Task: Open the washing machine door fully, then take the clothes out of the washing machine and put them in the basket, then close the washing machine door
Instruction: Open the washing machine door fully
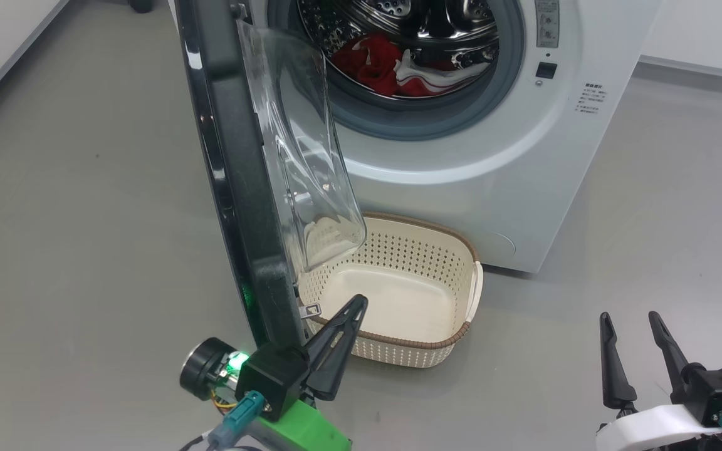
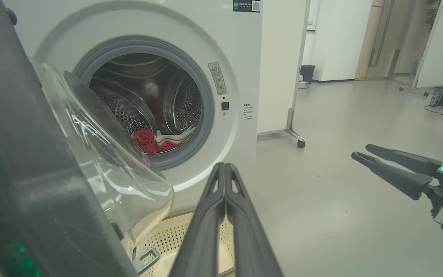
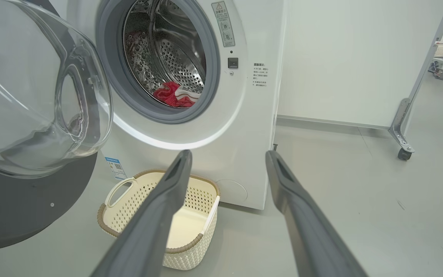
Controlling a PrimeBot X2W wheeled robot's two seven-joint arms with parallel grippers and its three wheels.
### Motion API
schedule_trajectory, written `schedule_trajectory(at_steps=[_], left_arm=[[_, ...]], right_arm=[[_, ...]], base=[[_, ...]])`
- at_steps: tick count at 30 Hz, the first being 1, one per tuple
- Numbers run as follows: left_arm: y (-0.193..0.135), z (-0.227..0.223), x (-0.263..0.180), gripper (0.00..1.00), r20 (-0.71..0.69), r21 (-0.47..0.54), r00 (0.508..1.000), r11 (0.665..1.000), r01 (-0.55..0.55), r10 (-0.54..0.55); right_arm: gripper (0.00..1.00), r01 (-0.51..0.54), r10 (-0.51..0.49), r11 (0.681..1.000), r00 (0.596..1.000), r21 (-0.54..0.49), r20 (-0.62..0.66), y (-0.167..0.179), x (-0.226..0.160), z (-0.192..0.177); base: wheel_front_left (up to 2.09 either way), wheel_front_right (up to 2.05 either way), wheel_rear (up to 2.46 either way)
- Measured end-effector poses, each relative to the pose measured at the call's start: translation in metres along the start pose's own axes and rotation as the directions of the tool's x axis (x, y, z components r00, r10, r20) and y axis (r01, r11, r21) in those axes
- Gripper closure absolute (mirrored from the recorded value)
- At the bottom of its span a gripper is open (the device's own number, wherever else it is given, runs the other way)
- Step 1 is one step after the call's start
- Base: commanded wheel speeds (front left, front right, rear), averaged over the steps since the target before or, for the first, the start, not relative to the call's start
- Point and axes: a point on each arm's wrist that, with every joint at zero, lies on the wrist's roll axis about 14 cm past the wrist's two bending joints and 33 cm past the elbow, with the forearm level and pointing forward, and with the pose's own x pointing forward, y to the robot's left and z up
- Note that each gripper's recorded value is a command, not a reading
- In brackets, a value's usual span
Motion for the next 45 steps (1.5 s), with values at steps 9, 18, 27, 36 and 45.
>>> schedule_trajectory(at_steps=[9,18,27,36,45], left_arm=[[0.03,-0.011,-0.003,1.0,-0.037,0.016,0.994,0.994,-0.106,0.106],[0.053,-0.019,-0.007,1.0,-0.062,0.024,0.98,0.982,-0.187,0.188],[0.064,-0.021,-0.009,1.0,-0.064,0.027,0.973,0.975,-0.219,0.221],[0.072,-0.019,-0.015,1.0,-0.053,0.031,0.965,0.966,-0.256,0.258],[0.091,-0.014,-0.027,1.0,-0.033,0.037,0.942,0.943,-0.332,0.333]], right_arm=[[0.0,0.006,-0.006,1.0,1.0,0.006,-0.006,-0.003,0.002,-0.002],[0.0,-0.002,0.002,1.0,1.0,0.012,-0.012,-0.002,0.004,-0.005],[0.0,0.007,-0.006,1.0,1.0,0.013,-0.012,-0.005,0.005,-0.005],[0.0,-0.003,0.004,1.0,1.0,0.012,-0.012,-0.004,0.009,-0.005],[0.0,-0.043,0.043,0.999,0.999,0.015,-0.016,0.008,0.015,-0.006]], base=[[0.0,0.0,0.0],[0.0,0.0,0.0],[0.0,0.0,0.0],[0.0,0.0,0.0],[0.0,0.0,0.0]])
